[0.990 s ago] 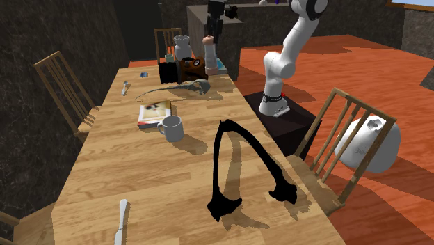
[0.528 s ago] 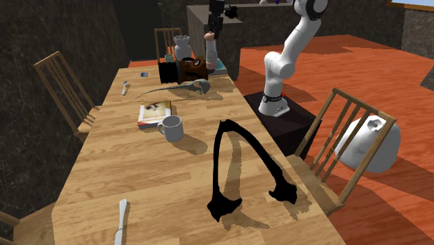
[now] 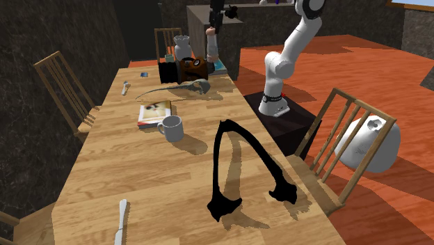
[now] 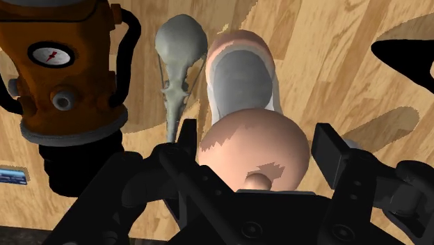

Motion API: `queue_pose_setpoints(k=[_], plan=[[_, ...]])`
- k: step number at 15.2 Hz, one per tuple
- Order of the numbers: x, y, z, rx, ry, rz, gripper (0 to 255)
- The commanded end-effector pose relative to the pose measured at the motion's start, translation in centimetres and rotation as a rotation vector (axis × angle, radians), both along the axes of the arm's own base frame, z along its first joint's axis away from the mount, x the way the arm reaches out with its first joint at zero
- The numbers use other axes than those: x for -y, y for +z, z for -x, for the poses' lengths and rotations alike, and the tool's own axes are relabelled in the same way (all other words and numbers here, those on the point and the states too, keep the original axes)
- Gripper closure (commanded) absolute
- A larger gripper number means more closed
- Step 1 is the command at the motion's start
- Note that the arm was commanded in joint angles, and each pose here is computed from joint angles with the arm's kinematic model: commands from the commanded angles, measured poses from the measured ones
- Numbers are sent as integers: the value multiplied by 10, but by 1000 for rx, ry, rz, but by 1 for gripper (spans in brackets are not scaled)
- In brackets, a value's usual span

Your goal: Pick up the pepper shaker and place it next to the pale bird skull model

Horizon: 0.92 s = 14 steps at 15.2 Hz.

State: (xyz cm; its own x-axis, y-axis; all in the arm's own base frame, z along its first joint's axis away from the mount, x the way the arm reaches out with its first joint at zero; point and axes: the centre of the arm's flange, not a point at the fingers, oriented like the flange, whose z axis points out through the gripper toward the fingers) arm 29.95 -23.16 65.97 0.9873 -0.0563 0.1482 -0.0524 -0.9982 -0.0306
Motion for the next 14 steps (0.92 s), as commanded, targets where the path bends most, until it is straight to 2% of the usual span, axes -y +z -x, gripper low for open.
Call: queue_pose_setpoints(k=[1,14], plan=[[16,-5,7,0,1,0,255],[16,-74,7,0,1,0,255]])
